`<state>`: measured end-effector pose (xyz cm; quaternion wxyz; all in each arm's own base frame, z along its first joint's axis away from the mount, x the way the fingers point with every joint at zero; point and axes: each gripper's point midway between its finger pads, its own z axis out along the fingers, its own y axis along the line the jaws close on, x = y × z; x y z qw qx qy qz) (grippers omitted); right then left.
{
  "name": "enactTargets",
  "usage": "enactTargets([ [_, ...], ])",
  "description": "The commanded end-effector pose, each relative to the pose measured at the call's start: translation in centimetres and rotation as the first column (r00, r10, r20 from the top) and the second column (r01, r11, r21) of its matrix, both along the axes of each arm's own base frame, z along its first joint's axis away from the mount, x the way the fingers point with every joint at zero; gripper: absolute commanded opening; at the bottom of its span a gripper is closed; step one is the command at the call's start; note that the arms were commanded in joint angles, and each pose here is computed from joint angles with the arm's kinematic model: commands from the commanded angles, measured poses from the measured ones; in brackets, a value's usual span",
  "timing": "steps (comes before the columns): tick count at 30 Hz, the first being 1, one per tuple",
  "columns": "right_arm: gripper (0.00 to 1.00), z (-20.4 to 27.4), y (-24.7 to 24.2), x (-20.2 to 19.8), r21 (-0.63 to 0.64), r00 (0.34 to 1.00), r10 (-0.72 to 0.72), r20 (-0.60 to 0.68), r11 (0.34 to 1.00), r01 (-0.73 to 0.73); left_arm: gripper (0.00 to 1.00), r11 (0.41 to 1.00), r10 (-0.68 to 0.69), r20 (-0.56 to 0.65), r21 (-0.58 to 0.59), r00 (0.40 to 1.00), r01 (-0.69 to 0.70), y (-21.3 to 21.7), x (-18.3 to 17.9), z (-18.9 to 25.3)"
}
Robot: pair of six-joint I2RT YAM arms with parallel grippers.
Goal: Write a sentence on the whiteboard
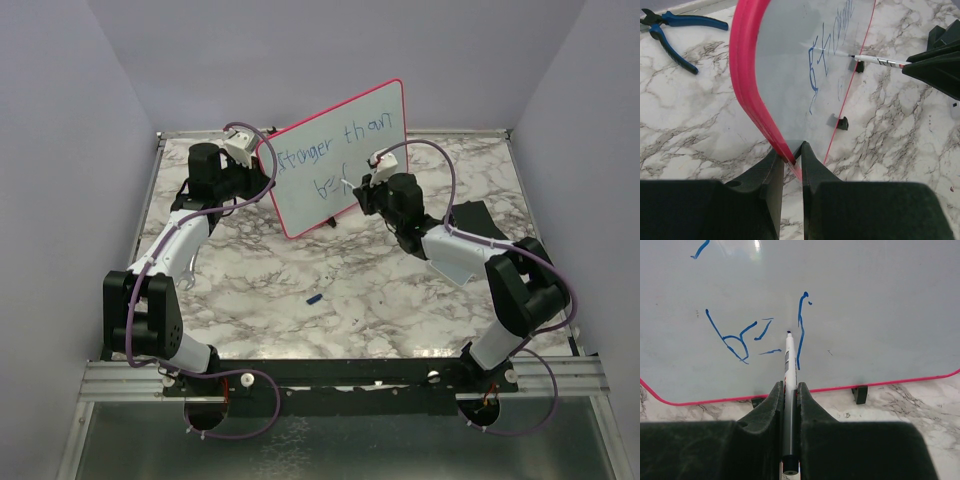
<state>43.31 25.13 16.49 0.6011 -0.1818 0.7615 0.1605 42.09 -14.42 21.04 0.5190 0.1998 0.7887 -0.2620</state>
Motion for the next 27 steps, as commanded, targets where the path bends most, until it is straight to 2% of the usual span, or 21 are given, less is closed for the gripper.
enactTargets([
  [1,0.01,0.2,-0.5,1.1,-0.014,0.998,-0.058,0.013,0.998,0.058,0.03,0.998,0.002,-0.032,0.055,0.999,0.000,0.3,-0.6,-1.4],
  [10,0.01,0.5,-1.5,1.5,-0.027,0.993,-0.110,0.028,0.993,0.111,0.03,0.998,0.004,-0.031,0.057,1.000,-0.002,0.3,-0.6,-1.4],
  [21,0.01,1.2,-1.3,1.0,-0.017,0.995,-0.088,0.045,0.996,0.089,0.04,0.998,0.011,-0.036,0.057,0.999,-0.009,0.4,-0.6,-1.4],
  [27,0.01,2.1,-1.7,-0.1,0.009,0.995,-0.082,0.059,0.997,0.082,0.15,0.998,0.034,-0.042,0.055,0.999,-0.031,0.6,-0.4,-1.4],
])
